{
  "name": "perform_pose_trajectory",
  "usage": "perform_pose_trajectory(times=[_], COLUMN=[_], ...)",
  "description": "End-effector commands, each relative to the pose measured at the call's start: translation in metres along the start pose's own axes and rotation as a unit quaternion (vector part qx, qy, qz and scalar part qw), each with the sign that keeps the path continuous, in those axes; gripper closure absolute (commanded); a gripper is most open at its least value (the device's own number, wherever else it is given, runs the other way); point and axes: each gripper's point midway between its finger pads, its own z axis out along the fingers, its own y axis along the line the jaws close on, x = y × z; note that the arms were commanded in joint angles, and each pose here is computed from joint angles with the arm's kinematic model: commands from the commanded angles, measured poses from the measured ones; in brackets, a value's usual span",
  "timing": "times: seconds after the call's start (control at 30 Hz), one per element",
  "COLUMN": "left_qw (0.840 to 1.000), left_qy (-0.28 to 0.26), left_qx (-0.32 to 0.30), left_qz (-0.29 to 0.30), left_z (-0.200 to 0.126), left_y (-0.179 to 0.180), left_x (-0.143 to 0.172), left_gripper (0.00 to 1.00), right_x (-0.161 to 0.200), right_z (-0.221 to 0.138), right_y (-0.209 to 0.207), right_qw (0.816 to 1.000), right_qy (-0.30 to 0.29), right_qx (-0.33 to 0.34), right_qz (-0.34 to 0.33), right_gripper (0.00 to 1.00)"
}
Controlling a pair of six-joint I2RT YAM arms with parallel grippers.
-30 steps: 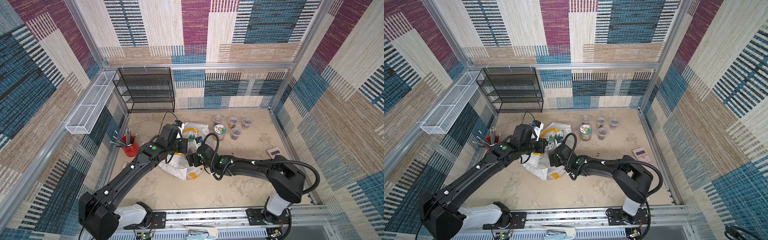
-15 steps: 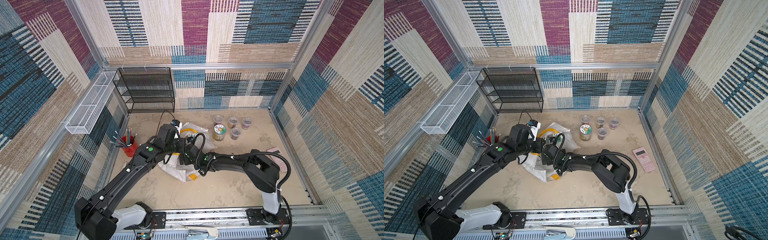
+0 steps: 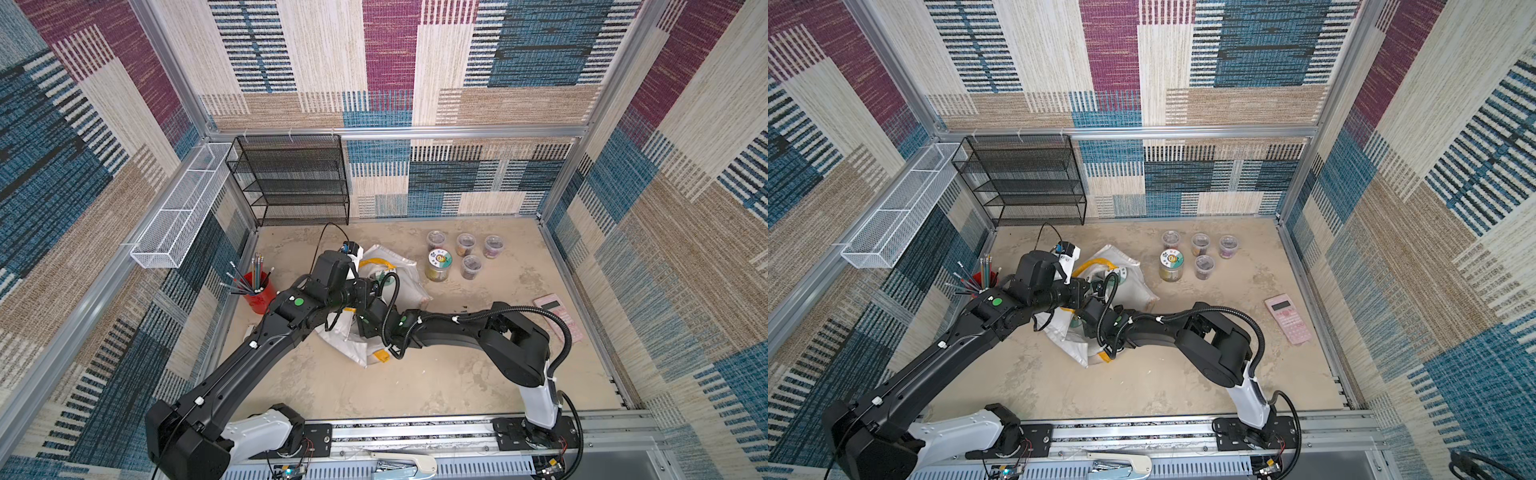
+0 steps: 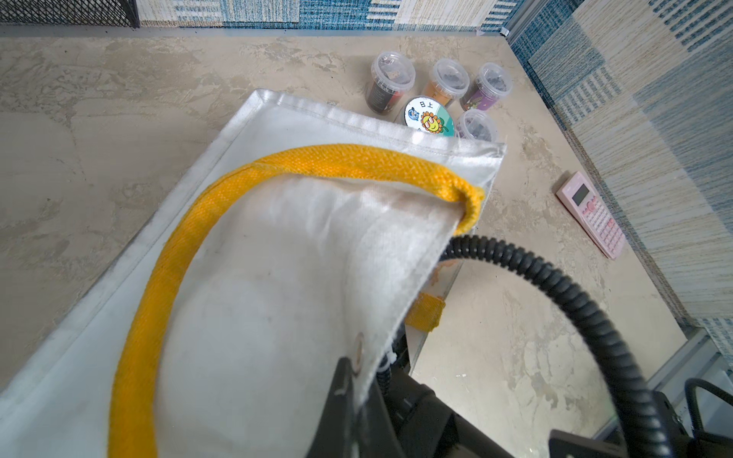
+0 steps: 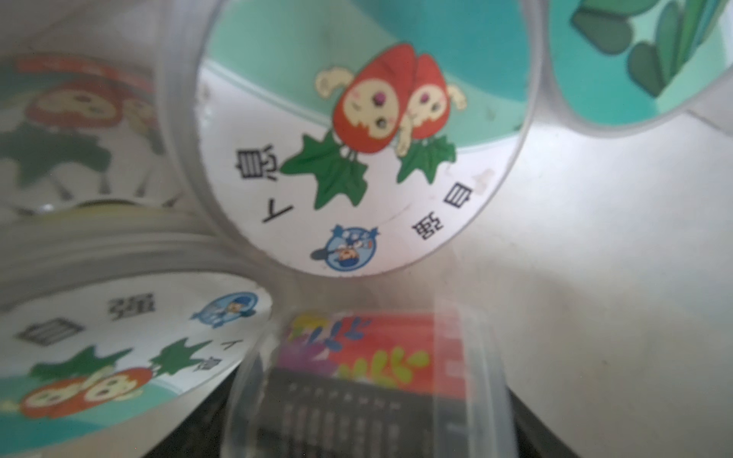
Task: Take out the seed jars from the canvas bag
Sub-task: Pick up the seed jar from the canvas bag, then place the seed jar at the center of the board.
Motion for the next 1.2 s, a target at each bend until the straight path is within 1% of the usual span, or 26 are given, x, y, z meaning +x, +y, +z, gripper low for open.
perform_pose_trajectory(times=[0.0, 0.1, 0.2, 0.3, 0.5, 0.67, 0.9, 0.97, 1.03, 1.17], left_qw=[1.0, 1.0, 1.0, 1.0, 1.0, 1.0, 1.0, 1.0, 1.0, 1.0], left_qy=[-0.014, -0.016, -0.017, -0.017, -0.024, -0.024, -0.027, -0.026, -0.024, -0.022], left_qx=[0.011, 0.01, 0.01, 0.007, 0.001, 0.002, 0.0, 0.001, 0.002, 0.005], left_qz=[0.005, 0.006, 0.006, 0.003, 0.002, 0.004, -0.001, -0.004, -0.007, -0.012], left_z=[-0.004, -0.006, -0.006, -0.005, -0.004, -0.003, 0.005, 0.009, 0.013, 0.018], left_y=[-0.005, -0.004, -0.004, -0.003, -0.002, -0.002, -0.003, -0.004, -0.005, -0.007], left_x=[-0.006, -0.007, -0.007, -0.008, -0.012, -0.013, -0.019, -0.021, -0.024, -0.029], left_gripper=[1.0, 1.0, 1.0, 1.0, 1.0, 1.0, 1.0, 1.0, 1.0, 1.0], right_x=[-0.003, -0.005, -0.011, -0.019, -0.042, -0.05, -0.072, -0.072, -0.069, -0.06], right_z=[0.0, 0.0, -0.004, -0.014, -0.051, -0.083, -0.165, -0.183, -0.193, -0.194], right_y=[-0.005, -0.006, -0.008, -0.011, -0.017, -0.025, -0.067, -0.081, -0.101, -0.159], right_qw=[1.0, 1.0, 0.999, 0.999, 0.997, 0.997, 0.992, 0.991, 0.991, 0.984], right_qy=[-0.008, -0.012, -0.019, -0.034, -0.072, -0.079, -0.12, -0.121, -0.11, -0.065], right_qx=[0.018, 0.021, 0.027, 0.03, 0.012, -0.002, 0.02, 0.034, 0.061, 0.159], right_qz=[0.005, 0.005, 0.001, 0.0, 0.006, 0.02, 0.028, 0.035, 0.038, 0.037], right_gripper=[0.34, 0.45, 0.52, 0.55, 0.54, 0.53, 0.49, 0.49, 0.48, 0.47])
